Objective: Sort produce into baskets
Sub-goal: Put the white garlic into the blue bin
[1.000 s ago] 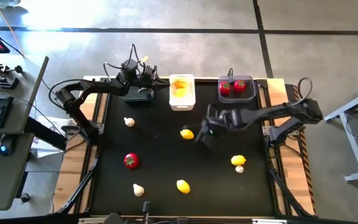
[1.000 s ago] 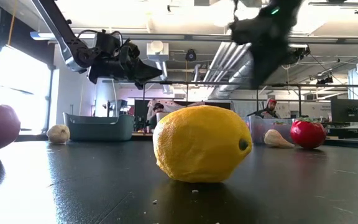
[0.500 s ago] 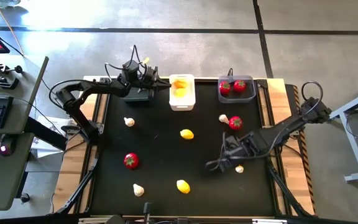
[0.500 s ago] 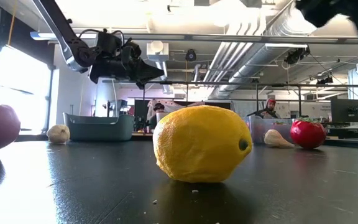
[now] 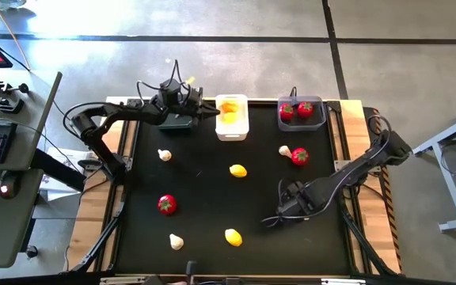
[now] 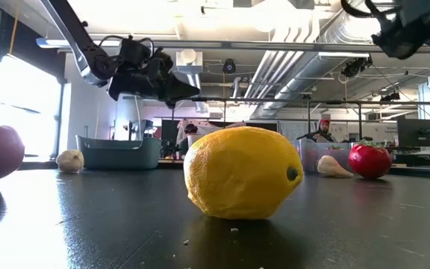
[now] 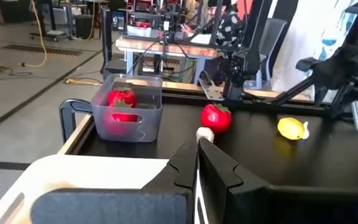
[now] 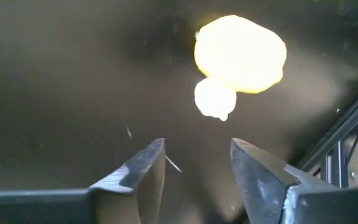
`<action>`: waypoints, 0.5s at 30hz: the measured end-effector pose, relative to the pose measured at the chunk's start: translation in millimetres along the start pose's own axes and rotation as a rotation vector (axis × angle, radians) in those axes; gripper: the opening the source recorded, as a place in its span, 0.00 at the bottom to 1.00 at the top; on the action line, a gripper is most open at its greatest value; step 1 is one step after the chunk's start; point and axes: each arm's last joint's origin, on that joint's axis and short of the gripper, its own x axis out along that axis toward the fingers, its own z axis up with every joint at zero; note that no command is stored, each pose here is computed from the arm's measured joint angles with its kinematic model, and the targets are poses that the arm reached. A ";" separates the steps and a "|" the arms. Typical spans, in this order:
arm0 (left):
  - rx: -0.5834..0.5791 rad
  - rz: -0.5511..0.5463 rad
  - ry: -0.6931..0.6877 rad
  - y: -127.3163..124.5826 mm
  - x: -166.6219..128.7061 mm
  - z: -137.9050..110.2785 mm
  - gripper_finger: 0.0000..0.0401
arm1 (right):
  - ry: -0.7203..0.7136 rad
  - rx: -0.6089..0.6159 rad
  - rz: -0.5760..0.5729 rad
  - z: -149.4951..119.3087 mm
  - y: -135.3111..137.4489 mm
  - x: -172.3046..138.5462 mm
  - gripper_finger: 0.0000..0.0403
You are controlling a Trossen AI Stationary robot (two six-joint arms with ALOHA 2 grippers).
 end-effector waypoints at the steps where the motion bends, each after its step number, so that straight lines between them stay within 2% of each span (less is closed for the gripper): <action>1: 0.003 0.003 -0.003 -1.2 1.4 0.5 0.00 | 0.011 -0.007 -0.009 0.4 -1.3 3.5 0.44; 4: 0.004 -0.005 -0.004 -3.9 3.9 0.9 0.00 | 0.032 -0.008 -0.034 2.7 -6.5 19.6 0.44; 11: 0.014 -0.025 -0.022 -9.5 8.9 3.6 0.00 | 0.080 -0.049 0.022 8.2 -11.4 55.0 0.40; 15: 0.003 -0.027 -0.015 -10.8 10.2 2.8 0.00 | 0.085 -0.031 -0.024 10.4 -19.4 64.8 0.39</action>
